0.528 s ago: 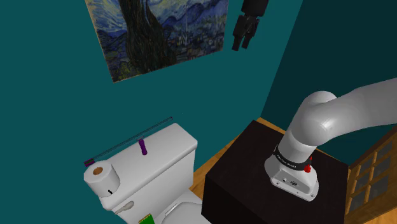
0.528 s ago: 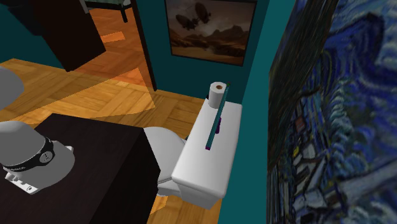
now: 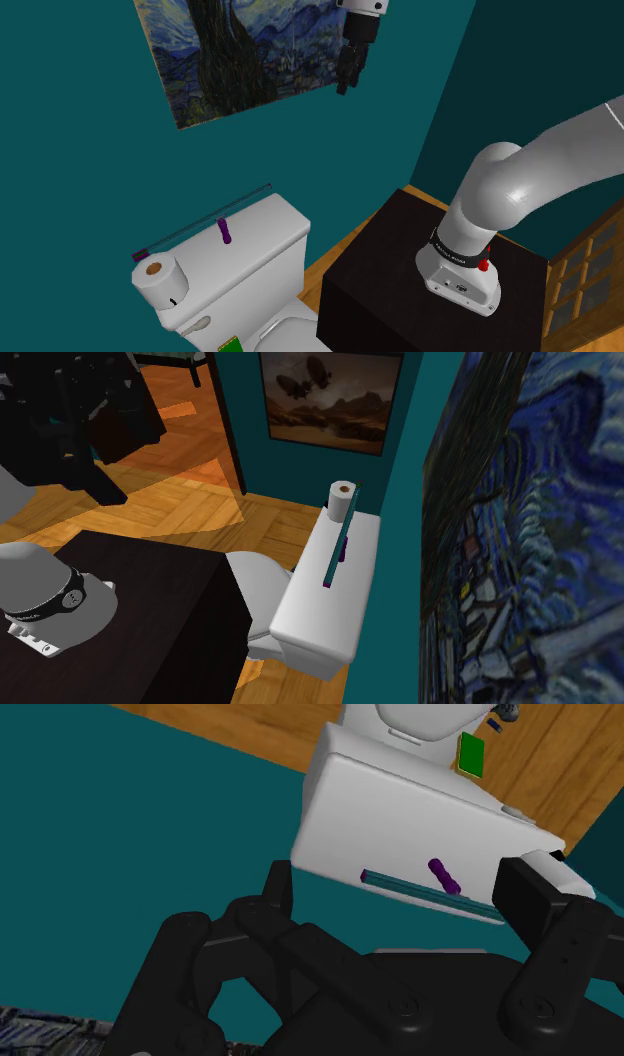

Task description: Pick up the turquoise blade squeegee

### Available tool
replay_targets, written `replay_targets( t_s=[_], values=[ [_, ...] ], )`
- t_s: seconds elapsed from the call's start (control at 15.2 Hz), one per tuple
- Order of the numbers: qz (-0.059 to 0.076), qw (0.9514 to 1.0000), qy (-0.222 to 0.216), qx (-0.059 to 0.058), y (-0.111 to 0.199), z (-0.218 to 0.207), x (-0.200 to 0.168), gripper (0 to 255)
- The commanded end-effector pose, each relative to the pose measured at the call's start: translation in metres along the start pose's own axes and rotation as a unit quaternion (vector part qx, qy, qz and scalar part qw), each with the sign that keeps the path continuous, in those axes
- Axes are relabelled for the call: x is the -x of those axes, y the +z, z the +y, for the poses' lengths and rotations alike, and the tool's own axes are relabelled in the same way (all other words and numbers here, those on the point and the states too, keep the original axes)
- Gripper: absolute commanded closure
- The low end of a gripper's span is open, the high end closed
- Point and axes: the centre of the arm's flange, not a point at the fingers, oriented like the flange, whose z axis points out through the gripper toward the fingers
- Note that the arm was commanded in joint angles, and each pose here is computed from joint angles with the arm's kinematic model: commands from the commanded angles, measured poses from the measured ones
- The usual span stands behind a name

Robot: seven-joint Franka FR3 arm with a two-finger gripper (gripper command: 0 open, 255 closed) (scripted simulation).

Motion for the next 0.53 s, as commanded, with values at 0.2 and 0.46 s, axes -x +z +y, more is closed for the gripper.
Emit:
replay_targets(
  t_s=[0.2,0.46],
  values=[
    [-0.020,0.9969,-0.076,0.010,0.042,-0.012,-0.056,0],
    [-0.036,0.9900,-0.135,0.018,0.077,-0.027,-0.098,0]
  ],
)
